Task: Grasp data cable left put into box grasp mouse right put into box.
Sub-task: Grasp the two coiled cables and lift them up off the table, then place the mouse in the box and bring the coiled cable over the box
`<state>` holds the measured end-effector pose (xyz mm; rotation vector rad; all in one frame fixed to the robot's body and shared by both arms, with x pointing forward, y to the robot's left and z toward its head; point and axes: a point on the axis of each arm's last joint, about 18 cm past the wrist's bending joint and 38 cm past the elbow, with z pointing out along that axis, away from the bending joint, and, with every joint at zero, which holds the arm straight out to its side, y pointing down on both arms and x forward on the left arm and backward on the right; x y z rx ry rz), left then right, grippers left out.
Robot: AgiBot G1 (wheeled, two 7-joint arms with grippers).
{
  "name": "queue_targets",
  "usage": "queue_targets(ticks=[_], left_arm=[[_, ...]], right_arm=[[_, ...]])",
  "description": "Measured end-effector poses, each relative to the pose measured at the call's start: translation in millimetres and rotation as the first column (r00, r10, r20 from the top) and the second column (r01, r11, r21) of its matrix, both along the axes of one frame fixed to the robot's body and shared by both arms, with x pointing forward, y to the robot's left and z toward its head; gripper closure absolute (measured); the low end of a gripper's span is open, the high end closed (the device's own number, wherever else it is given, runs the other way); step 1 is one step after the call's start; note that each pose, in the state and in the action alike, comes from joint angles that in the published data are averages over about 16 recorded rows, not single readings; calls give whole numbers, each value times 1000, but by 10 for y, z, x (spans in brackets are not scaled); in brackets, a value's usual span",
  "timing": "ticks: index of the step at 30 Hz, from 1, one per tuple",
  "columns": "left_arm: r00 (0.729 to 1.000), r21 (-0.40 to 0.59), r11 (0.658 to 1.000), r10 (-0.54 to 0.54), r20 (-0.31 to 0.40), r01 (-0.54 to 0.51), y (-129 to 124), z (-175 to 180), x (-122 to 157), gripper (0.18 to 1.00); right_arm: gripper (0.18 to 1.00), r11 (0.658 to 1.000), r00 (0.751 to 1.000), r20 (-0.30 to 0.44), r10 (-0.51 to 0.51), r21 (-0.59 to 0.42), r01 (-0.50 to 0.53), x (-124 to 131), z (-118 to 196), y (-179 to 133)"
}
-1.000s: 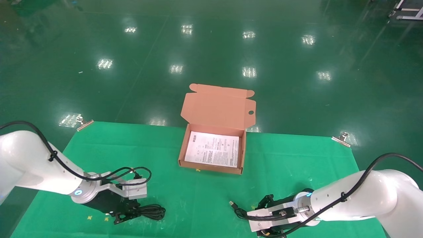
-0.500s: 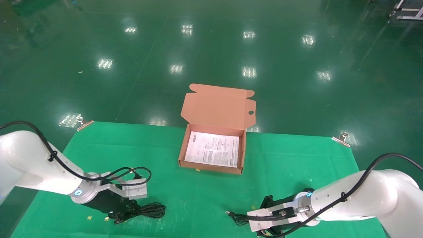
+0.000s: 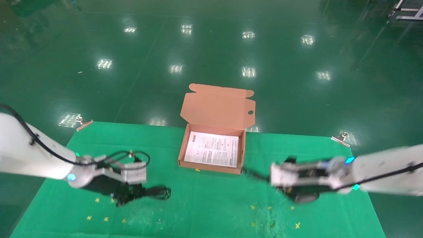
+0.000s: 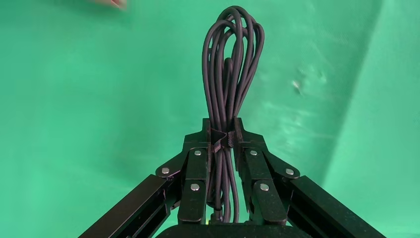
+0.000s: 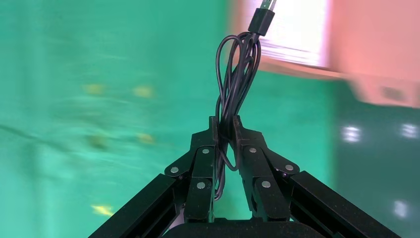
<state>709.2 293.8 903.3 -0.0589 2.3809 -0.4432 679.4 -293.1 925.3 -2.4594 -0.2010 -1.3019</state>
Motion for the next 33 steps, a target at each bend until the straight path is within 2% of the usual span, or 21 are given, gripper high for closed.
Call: queue_targets(ticks=[4, 8, 17, 21, 25, 29, 33], left_arm=[[995, 10, 999, -33, 98, 32, -51, 353, -2, 919], [977, 27, 998, -59, 203, 55, -143, 699, -5, 920], [903, 54, 996, -91, 420, 75, -421, 1381, -10, 921], [863, 57, 996, -89, 497, 70, -522, 1643, -11, 921], [829, 52, 997, -78, 554, 60, -586, 1858, -15, 921], [803, 46, 998, -66, 592, 49, -620, 2014, -21, 922], [791, 43, 998, -56, 609, 37, -616, 2086, -23, 922]], right_arm=[[950, 998, 994, 108, -29, 58, 23, -31, 488, -71], [950, 994, 975, 219, -35, 109, 11, -58, 977, -21], [950, 974, 913, 407, 23, 196, -112, -75, 1866, 446], [950, 960, 890, 454, 53, 222, -170, -50, 2128, 685], [950, 949, 877, 476, 74, 237, -208, -4, 2287, 875], [950, 942, 871, 483, 85, 246, -228, 43, 2377, 1001], [950, 938, 873, 479, 94, 251, -239, 80, 2407, 1085]])
